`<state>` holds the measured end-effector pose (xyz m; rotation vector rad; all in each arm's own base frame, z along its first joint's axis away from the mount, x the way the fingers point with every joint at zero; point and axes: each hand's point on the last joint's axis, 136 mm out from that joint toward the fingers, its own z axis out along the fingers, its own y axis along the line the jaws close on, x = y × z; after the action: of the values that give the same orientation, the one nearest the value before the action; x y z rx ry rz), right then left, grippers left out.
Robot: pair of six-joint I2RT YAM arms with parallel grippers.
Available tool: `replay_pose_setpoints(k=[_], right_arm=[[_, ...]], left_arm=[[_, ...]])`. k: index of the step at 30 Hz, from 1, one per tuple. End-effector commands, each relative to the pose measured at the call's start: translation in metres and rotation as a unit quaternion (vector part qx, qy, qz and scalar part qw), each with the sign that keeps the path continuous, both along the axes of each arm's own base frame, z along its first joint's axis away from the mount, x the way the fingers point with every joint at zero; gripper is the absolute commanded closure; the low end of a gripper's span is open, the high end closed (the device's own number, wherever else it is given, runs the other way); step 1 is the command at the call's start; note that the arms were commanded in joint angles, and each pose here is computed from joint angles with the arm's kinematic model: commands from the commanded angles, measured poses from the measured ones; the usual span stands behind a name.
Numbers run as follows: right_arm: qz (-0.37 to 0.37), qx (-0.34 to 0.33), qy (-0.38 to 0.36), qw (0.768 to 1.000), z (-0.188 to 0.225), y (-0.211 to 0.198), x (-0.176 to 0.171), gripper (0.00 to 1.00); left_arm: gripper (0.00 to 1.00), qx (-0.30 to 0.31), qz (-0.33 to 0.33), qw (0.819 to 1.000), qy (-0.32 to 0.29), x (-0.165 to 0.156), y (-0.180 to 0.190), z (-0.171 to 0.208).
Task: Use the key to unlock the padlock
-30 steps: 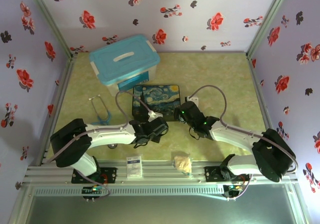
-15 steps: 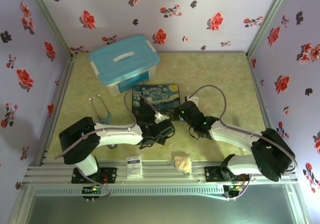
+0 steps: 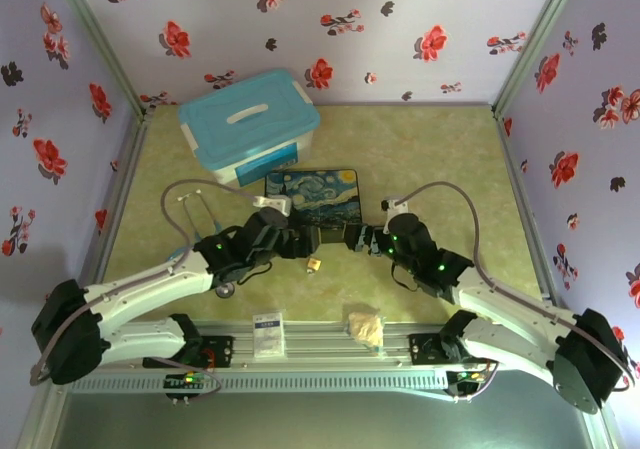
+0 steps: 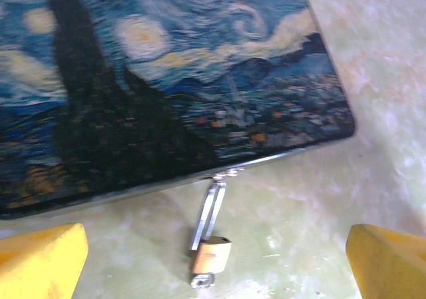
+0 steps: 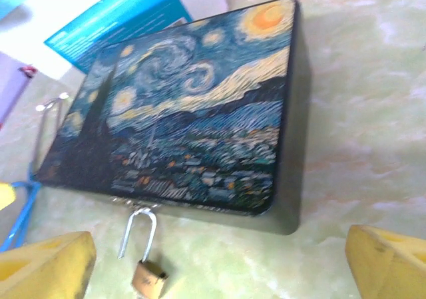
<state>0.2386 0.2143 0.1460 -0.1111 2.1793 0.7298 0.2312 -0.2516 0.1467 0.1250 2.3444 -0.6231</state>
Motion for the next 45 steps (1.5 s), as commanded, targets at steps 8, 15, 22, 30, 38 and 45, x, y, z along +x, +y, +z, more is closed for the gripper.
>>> replay_pose_setpoints(k=[8,15,22,30,38,45], right_arm=[[0.063,-0.038,0.051,0.996,-0.048,0.057,-0.027,0.26],[0.092,-0.062,0.074,0.991,-0.077,0.093,-0.022,0.41],[0.116,-0.085,0.090,0.986,-0.096,0.110,-0.026,0.54],[0.128,-0.097,0.105,0.981,-0.109,0.118,-0.032,0.54],[0.130,-0.097,0.118,0.980,-0.124,0.122,-0.033,0.59],[0.112,-0.062,0.124,0.984,-0.121,0.113,-0.038,0.73]], left_arm=[[0.00,-0.053,0.041,0.998,0.003,0.009,0.024,0.000],[0.00,-0.061,0.050,0.997,-0.001,0.008,0.034,-0.002],[0.02,-0.091,0.065,0.994,0.005,0.002,0.040,-0.013],[0.02,-0.087,0.067,0.994,0.001,0.000,0.046,-0.013],[0.01,-0.083,0.069,0.994,-0.001,0.001,0.048,-0.013],[0.01,-0.075,0.074,0.994,-0.010,0.005,0.054,-0.008]])
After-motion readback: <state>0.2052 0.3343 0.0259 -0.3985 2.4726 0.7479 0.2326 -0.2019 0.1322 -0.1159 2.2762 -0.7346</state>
